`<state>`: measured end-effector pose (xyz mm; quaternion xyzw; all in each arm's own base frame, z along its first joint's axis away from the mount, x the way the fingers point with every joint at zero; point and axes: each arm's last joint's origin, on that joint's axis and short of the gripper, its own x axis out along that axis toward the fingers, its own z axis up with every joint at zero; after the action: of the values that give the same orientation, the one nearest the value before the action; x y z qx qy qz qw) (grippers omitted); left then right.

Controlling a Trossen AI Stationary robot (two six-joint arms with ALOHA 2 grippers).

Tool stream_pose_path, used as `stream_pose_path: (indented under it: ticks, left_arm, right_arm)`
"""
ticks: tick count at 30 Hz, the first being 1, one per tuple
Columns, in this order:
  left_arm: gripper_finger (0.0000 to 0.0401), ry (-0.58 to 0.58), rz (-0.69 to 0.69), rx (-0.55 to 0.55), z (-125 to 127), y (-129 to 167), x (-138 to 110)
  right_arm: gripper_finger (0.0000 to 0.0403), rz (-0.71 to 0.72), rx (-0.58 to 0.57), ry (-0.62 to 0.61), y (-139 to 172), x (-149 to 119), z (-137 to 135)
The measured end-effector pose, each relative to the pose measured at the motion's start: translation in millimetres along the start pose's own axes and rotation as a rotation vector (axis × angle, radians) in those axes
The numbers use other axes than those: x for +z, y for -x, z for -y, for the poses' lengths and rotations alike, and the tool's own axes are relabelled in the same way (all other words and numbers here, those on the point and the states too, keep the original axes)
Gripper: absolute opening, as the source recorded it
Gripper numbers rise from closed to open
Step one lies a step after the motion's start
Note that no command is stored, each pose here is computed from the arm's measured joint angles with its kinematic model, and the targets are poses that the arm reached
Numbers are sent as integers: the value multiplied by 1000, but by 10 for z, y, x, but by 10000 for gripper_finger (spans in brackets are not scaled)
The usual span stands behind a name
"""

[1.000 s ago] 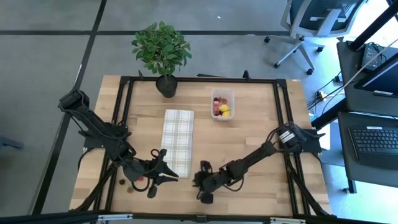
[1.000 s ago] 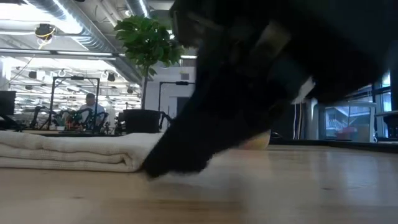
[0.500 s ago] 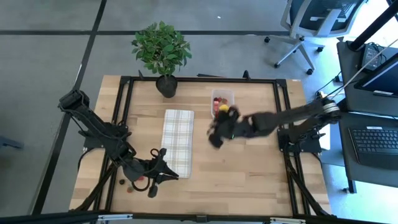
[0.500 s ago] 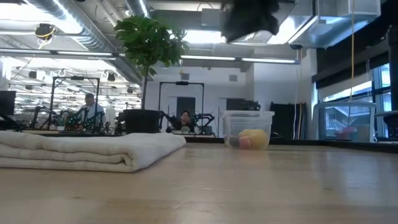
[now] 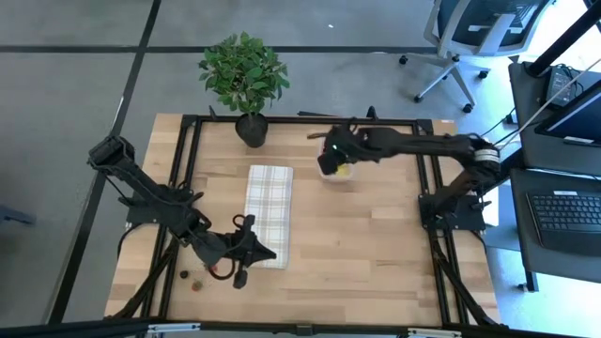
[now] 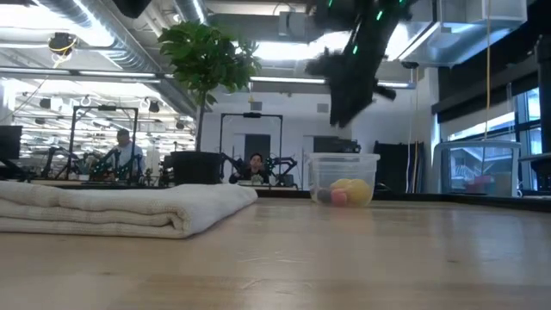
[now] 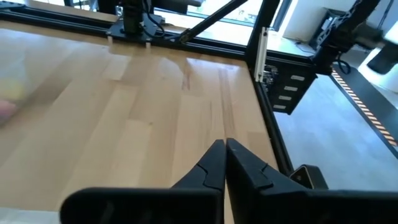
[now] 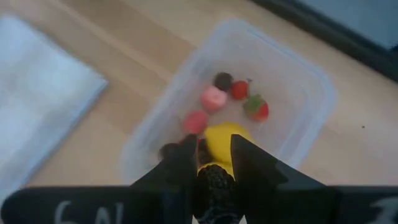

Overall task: Pick and placing Produce into tupperware
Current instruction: Put the blackberry into the transparent bin, then put the right strawberry into the transparent bin

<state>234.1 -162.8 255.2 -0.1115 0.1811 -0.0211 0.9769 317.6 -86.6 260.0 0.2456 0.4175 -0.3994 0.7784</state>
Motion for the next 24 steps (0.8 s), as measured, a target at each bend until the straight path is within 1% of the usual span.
stream_pose_path:
  ticks: [3,5,10,14,18,21,24]
  left_arm:
    - [1,-2,-3,1,-1,0,-3]
    - [1,-2,-3,0,-1,0,-3]
    - [12,-4,-6,-2,5,4,-8]
    - [23,-12,-13,1,1,4,-15]
    - [33,-15,-18,4,-2,4,-21]
    - [41,-18,-23,7,-5,4,-26]
    - [52,-19,-24,8,-7,3,-27]
  right_arm:
    - [91,-64,-49,13,-276,20,48]
    - [92,-91,-68,38,-408,11,49]
    - [107,-138,-106,24,-621,-35,38]
    - [119,-161,-120,57,-706,-67,25]
    - [133,-157,-116,70,-712,-63,20]
    - [155,-151,-99,125,-688,-44,14]
    - [189,-186,-38,179,-586,39,-28]
